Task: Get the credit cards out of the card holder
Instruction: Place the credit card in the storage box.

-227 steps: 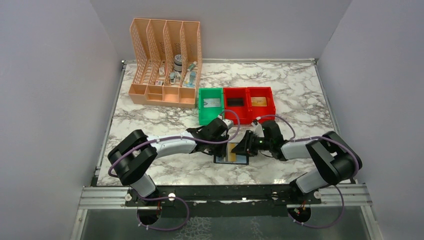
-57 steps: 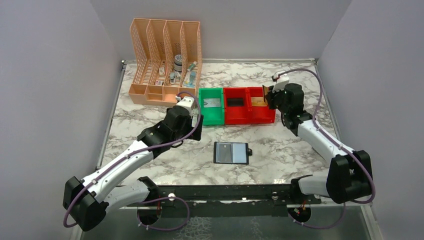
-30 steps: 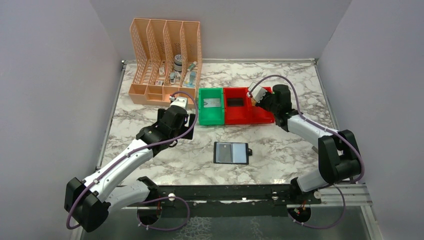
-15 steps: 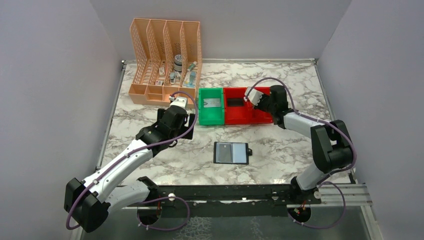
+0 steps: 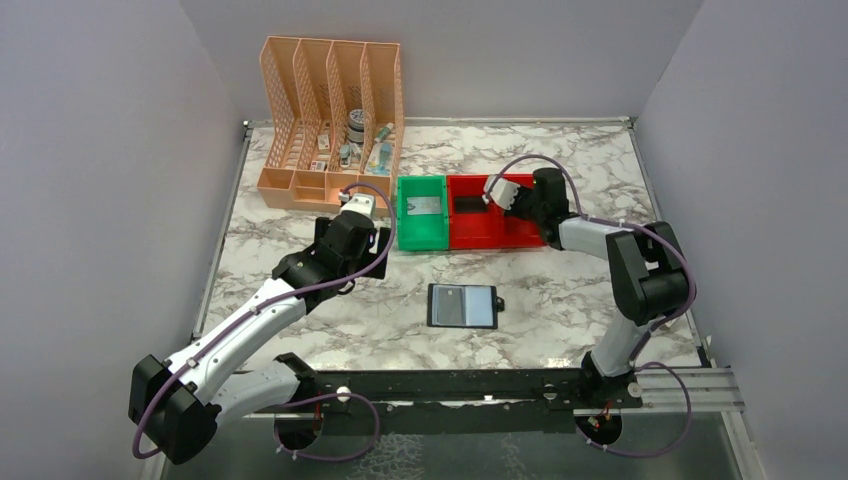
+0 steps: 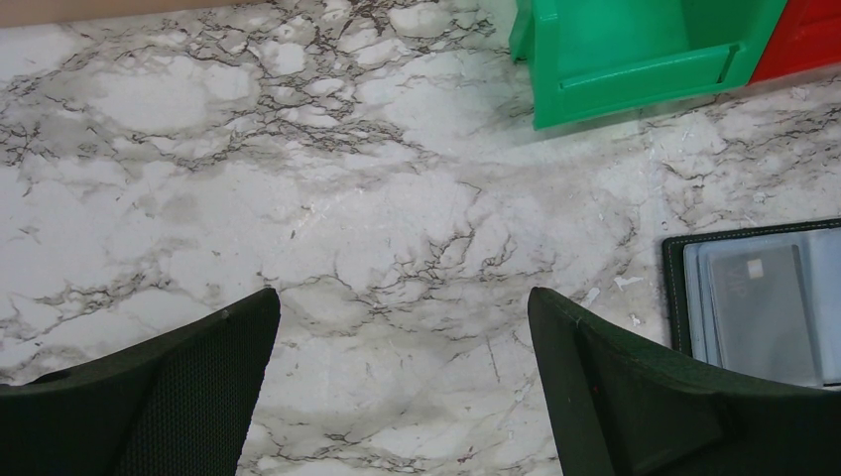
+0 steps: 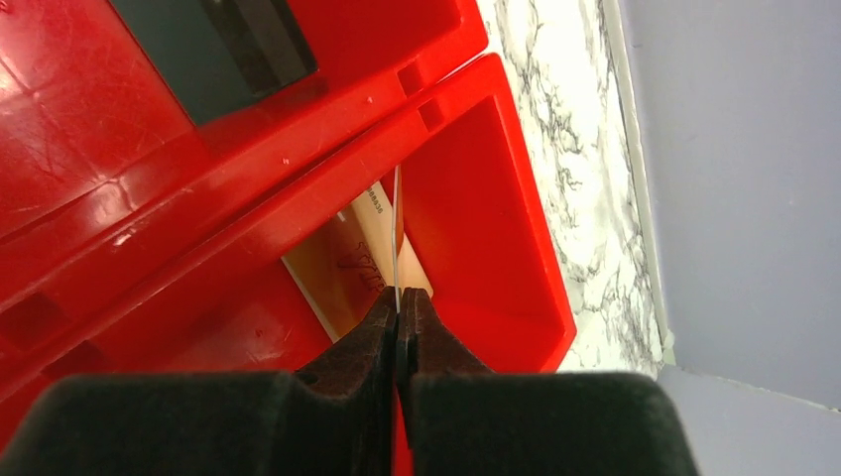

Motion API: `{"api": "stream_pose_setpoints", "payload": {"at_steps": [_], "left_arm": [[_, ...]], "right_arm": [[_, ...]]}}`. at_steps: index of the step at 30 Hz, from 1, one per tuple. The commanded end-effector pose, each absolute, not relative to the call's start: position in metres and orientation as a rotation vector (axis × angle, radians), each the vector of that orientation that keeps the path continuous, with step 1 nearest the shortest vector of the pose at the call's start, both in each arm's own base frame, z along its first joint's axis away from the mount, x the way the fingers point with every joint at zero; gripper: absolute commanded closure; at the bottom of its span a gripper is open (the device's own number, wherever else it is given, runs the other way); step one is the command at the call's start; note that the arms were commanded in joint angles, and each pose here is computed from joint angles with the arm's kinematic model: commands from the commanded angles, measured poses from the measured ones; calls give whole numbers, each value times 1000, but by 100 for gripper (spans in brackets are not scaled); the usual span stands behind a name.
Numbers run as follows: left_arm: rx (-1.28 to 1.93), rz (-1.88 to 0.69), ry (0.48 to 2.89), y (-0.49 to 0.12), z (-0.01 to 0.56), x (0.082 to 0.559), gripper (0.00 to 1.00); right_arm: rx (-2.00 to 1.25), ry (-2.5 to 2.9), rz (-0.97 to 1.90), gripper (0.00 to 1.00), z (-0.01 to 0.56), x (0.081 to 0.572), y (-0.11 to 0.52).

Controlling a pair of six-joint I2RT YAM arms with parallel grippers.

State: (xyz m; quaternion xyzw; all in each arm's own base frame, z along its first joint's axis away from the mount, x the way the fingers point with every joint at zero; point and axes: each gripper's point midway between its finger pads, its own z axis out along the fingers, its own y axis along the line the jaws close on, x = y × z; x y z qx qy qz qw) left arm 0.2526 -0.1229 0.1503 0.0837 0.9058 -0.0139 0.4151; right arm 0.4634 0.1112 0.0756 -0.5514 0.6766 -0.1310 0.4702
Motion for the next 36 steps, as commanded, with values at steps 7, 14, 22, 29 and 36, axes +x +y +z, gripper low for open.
{"api": "stream_pose_setpoints", "payload": {"at_steps": [7, 14, 22, 29, 36], "left_arm": [[212, 37, 2286, -112, 144, 252, 1], [213, 43, 2289, -111, 144, 252, 1], [214, 38, 2289, -112, 144, 252, 1], [218, 38, 2291, -112, 144, 252, 1], [226, 35, 2300, -113, 141, 251, 1]], "right_arm": [[-1411, 1616, -232, 95, 63, 469, 115], [-1421, 1611, -165, 84, 66, 466, 121], [-1410, 1628, -159, 83, 66, 465, 119], [-1418, 1661, -130, 77, 61, 462, 115], [-1414, 1675, -142, 77, 62, 468, 109]]}}
